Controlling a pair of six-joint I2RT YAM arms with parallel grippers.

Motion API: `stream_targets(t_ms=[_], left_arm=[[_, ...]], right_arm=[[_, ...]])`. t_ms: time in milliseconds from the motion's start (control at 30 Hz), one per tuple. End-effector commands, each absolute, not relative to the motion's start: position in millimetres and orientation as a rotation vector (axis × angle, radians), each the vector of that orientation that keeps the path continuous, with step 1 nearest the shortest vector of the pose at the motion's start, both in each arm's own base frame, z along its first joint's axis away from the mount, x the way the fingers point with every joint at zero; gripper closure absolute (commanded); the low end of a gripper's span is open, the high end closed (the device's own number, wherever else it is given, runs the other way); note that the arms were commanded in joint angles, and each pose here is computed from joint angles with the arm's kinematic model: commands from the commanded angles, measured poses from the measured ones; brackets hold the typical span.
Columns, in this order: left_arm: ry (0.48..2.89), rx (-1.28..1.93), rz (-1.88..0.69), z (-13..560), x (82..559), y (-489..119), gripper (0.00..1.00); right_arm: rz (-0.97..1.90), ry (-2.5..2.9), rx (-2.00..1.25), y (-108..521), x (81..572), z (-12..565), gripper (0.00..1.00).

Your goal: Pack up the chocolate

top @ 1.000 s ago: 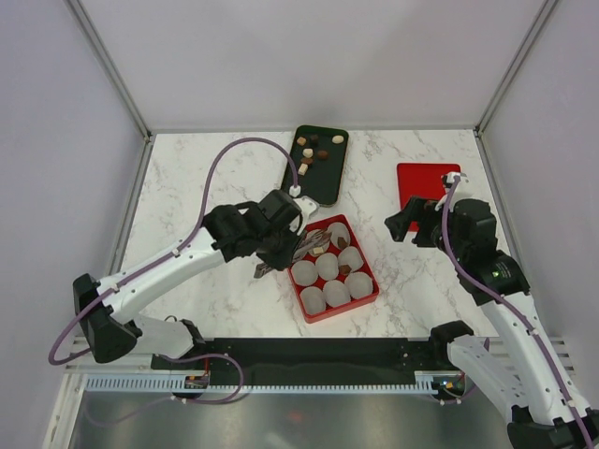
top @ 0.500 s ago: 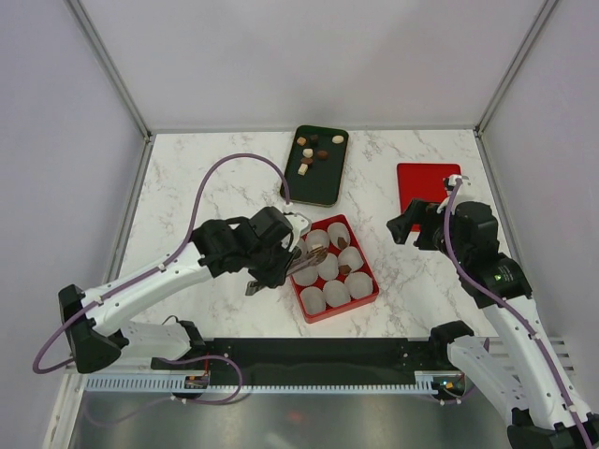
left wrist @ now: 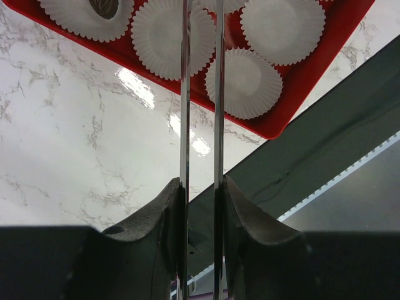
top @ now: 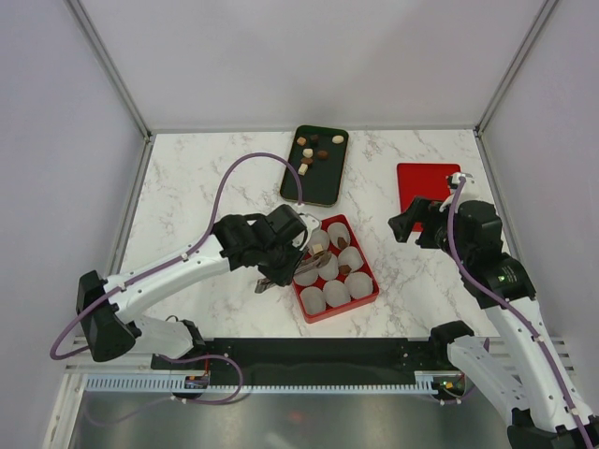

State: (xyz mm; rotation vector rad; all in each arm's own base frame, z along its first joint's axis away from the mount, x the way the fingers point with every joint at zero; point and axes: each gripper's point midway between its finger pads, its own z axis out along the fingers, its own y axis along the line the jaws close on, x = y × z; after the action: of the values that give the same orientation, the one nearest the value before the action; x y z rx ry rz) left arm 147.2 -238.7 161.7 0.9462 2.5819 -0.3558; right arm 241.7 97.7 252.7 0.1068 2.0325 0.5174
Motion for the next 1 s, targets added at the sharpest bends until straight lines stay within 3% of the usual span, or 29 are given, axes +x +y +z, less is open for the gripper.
stream_targets(t_ms=[0,633,967], left_arm=[[2.531,0.933,-0.446,178.6,149.4,-256.1,0.64],[2.510,0.891,-0.408,184.5,161.3,-259.8,0.57],[2.324,0.681,-0.240,241.6,222.9,-263.1,0.54]], right_arm=[[0.498,1.992,0.099,94.5,245.1,268.1,0.02],[0.501,1.980,0.099,94.9,246.0,268.5,0.02],[0.516,1.977,0.101,96.7,245.9,270.8,0.02]])
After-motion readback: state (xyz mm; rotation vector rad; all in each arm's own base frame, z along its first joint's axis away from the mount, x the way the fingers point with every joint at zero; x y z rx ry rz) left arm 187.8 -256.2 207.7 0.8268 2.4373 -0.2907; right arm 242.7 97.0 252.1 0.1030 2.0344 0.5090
